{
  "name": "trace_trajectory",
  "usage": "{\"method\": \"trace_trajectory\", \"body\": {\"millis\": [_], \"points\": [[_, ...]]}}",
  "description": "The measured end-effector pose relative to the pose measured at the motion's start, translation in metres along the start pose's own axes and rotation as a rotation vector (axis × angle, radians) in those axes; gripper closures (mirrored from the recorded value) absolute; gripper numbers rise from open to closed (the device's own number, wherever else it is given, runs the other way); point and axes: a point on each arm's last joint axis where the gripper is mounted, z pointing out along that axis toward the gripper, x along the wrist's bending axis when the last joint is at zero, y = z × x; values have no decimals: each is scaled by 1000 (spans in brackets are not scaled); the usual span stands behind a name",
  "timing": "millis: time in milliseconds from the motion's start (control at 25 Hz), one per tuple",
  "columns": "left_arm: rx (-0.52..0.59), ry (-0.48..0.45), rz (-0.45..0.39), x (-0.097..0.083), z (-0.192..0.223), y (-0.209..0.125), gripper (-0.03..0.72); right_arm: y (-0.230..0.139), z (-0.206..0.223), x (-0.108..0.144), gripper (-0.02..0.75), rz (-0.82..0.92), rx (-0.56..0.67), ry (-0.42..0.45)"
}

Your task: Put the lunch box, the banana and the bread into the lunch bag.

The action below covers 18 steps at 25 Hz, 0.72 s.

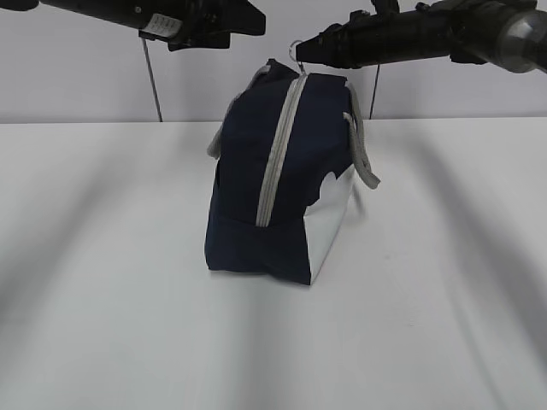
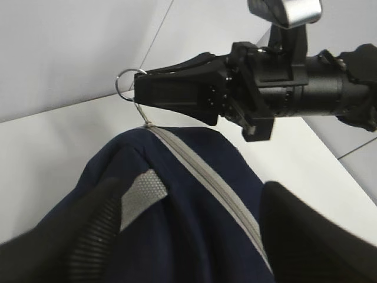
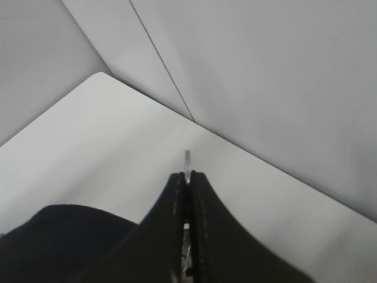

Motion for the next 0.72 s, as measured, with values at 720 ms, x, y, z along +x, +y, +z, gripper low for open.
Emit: {"method": "trace_trajectory", "body": {"millis": [720], "points": [[9,43,-35,26,67,-18,197,0,0,0,754,3,1,2]]}}
